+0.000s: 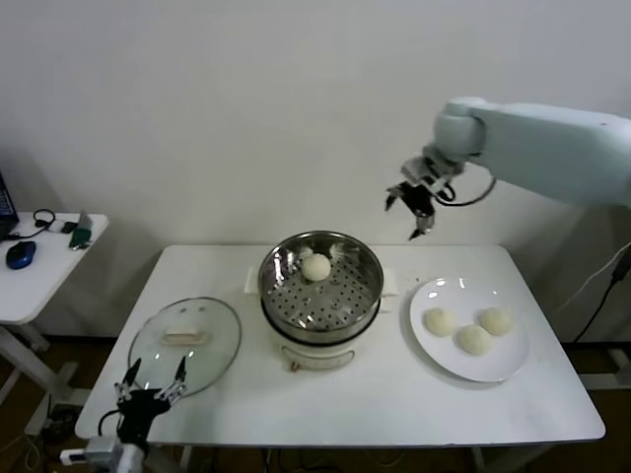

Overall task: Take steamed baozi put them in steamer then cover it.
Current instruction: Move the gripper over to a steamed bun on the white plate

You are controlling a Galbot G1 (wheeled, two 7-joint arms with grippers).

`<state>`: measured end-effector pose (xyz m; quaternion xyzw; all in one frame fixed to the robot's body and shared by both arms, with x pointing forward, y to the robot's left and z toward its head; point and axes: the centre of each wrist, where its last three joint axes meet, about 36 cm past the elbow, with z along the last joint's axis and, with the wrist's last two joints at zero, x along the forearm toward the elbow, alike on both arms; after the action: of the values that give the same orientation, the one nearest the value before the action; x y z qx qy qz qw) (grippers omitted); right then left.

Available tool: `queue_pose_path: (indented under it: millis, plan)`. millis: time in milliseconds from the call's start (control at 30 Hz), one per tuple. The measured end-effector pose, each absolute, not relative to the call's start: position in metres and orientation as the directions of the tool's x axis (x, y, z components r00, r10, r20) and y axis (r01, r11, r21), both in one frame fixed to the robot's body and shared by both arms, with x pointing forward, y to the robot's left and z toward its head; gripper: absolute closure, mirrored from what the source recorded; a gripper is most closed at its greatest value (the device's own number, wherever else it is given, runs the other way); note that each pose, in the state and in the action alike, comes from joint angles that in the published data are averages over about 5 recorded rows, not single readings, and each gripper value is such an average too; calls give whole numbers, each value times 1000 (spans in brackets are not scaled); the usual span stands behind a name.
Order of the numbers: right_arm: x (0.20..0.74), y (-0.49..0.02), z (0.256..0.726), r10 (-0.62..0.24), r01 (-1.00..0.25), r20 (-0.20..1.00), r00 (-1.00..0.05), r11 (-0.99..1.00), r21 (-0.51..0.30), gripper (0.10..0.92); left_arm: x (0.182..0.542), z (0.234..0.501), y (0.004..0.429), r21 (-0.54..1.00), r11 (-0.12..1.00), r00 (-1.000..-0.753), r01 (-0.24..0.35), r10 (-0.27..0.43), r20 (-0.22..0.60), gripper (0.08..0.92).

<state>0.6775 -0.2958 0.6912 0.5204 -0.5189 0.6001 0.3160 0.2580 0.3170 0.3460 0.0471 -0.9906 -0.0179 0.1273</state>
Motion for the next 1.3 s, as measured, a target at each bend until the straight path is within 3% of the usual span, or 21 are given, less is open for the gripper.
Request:
queue_pose_path:
  millis: [333,900,1033,1300]
  plan:
    - [644,-341,597,-133,-978,970,-203,-12,-207,200,261,347,316,46,996,-965,-83,-92,247,177]
    - [659,-343,479,-36,-988,989,-144,59,-141,206,252,343,321,57,993,-962,-100,-111,251,177]
    - [665,-342,463,-21,-988,990,-139,66,-138,252,252,341,322,57,993,-960,-105,-116,254,177]
    - [675,-341,453,-22,-988,990,-136,76,-134,434,254,340,324,56,992,-960,-112,-122,252,177]
